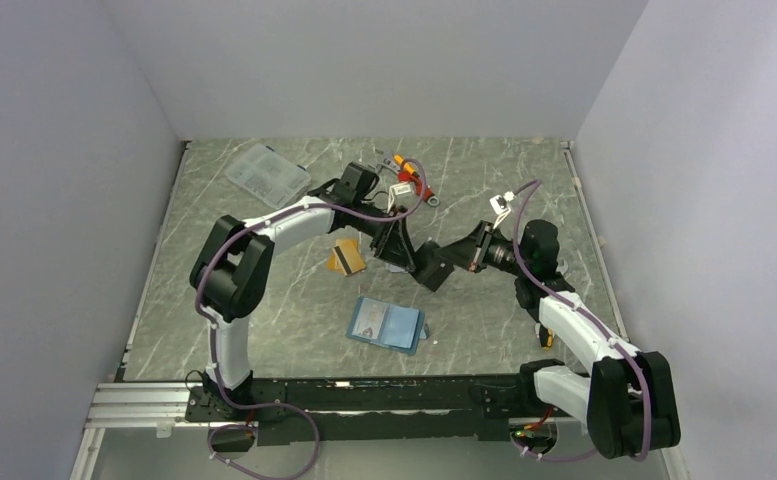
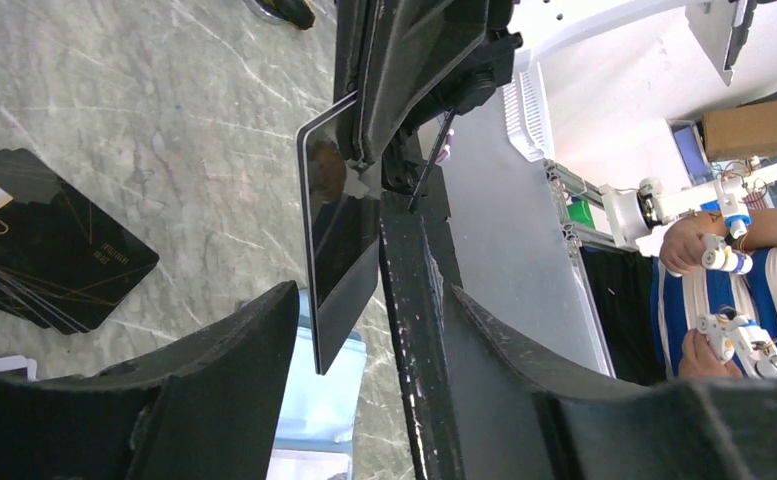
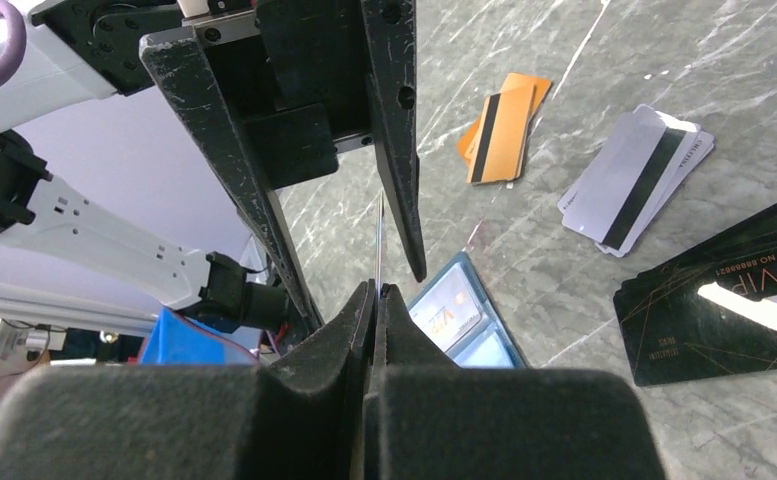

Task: Put the credit cards into the card holder
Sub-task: Pick up the credit card from the center of the board.

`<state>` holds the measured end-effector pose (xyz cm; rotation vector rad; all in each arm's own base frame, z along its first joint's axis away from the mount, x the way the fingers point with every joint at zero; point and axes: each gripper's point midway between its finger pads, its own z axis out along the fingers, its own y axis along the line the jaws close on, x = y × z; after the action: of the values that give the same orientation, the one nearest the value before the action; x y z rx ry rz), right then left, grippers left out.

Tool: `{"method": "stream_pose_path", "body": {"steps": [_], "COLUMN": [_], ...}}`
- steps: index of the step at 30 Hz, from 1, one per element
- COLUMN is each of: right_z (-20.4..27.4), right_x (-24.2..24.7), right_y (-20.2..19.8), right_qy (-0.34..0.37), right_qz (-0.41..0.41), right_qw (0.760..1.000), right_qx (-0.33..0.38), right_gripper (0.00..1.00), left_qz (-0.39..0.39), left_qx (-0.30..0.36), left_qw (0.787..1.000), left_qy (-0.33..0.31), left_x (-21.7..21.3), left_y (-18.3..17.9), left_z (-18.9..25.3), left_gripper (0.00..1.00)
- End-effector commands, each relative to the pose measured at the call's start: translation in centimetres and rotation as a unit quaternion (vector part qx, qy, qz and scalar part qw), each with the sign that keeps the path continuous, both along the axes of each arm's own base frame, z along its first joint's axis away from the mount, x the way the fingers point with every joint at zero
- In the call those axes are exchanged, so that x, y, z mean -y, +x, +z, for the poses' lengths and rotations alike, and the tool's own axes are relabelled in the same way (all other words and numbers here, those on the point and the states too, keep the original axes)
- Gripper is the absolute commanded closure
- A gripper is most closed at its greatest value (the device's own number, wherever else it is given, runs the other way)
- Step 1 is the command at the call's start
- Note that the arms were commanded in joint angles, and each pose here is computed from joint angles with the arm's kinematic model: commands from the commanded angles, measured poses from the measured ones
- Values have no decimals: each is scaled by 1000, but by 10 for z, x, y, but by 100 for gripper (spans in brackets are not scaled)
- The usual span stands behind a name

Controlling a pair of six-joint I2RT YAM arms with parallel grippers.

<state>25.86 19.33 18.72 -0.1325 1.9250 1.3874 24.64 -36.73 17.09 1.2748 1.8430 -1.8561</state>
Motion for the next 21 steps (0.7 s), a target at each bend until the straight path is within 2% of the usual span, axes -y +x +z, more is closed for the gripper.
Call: {"method": "stream_pose_path", "body": {"steps": [1,7,11,13,18,21], "right_z": [28,25,19,18,16,22], "right_x": [-6,-11,-10,-10,-12,-13], "right_y": [7,6,5,4,-2,-9], "right_qy": [10,10,9,14,51,83], "right_qz": [12,18,11,8,9,15], "right_qw": [998,999,999,999,999,996], "right_qx": [55,49,37,32,7,5], "right_gripper": [100,100,100,98,70,63], "left_qz": [-27,-30,-28,-28,-22,-18], "left_qx": [5,-7,-13,-17,-30,-40], "left_qw": [999,999,999,999,999,998], "left_qy": [-37,-38,-35,-35,-38,-42], "left_x": [2,5,7,7,9,9], "left_y": [-9,-9,-8,-8,-6,-5], "left_z": [27,25,24,24,26,30], "left_gripper": [44,69,100,100,100,100]}}
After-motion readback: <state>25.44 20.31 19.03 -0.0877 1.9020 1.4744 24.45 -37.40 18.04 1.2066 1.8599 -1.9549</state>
